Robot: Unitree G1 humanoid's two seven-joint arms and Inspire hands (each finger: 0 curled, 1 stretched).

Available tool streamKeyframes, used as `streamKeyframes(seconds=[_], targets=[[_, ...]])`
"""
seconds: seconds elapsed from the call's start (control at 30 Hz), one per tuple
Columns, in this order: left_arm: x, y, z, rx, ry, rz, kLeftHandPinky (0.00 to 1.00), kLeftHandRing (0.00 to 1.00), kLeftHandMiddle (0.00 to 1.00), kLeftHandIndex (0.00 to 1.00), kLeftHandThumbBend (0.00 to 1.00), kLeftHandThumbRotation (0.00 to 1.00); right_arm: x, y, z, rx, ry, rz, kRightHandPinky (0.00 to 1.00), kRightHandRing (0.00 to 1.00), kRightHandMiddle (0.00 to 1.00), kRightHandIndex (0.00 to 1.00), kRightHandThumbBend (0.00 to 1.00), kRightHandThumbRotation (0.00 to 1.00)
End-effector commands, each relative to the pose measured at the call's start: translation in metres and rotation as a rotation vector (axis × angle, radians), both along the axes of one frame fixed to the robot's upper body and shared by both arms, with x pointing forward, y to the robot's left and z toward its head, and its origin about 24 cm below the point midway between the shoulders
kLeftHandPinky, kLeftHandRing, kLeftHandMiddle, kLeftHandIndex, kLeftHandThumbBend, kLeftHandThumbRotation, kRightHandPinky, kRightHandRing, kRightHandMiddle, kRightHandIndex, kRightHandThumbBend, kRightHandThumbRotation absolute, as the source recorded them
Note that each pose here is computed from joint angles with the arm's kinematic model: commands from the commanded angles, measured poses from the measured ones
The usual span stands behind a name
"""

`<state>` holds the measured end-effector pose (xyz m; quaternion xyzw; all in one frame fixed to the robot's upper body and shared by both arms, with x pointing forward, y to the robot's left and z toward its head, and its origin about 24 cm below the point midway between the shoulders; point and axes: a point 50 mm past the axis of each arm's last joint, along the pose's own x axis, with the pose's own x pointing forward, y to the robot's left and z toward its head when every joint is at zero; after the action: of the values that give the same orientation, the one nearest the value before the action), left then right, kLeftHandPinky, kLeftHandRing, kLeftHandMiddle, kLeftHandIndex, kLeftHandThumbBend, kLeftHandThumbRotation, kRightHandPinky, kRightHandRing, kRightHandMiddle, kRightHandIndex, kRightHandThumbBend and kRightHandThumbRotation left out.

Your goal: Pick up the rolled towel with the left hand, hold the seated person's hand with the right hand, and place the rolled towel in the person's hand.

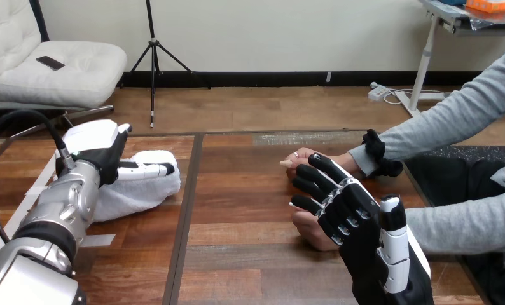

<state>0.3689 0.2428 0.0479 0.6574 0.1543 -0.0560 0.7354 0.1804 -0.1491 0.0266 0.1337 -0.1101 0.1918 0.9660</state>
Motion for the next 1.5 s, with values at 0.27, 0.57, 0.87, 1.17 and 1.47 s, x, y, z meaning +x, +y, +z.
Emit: streamKeyframes(seconds=[0.27, 0.57, 0.87, 1.17, 1.47], targets=[[0.0205, -0.0132, 0.033, 0.065, -0.04, -0.044, 0.97, 0.99, 0.99, 0.98, 0.97, 0.84, 0.0103, -0.0002, 0.0151, 0.013, -0.094, 0.0, 0.86, 0.89, 0.87, 0.87, 0.66, 1.0], [0.0206, -0.014, 0.0312, 0.106, -0.002, -0.038, 0.99, 1.0, 1.0, 0.99, 1.0, 0.84, 0.0093, -0.0007, 0.0159, 0.01, -0.096, 0.005, 0.86, 0.89, 0.87, 0.87, 0.66, 1.0], [0.0201, -0.0146, 0.0291, 0.139, 0.021, -0.036, 1.0, 1.0, 1.0, 1.0, 1.0, 0.83, 0.0083, -0.0005, 0.017, 0.016, -0.097, 0.004, 0.87, 0.89, 0.87, 0.87, 0.66, 1.0], [0.0196, -0.0157, 0.0271, 0.156, 0.032, -0.04, 1.0, 1.0, 1.0, 1.0, 1.0, 0.79, 0.0065, -0.0011, 0.0182, 0.021, -0.1, 0.003, 0.87, 0.89, 0.87, 0.87, 0.66, 1.0], [0.0197, -0.018, 0.0262, 0.164, 0.036, -0.048, 1.0, 1.0, 1.0, 1.0, 1.0, 0.78, 0.005, -0.0021, 0.0193, 0.018, -0.104, -0.003, 0.87, 0.89, 0.86, 0.87, 0.67, 1.0]])
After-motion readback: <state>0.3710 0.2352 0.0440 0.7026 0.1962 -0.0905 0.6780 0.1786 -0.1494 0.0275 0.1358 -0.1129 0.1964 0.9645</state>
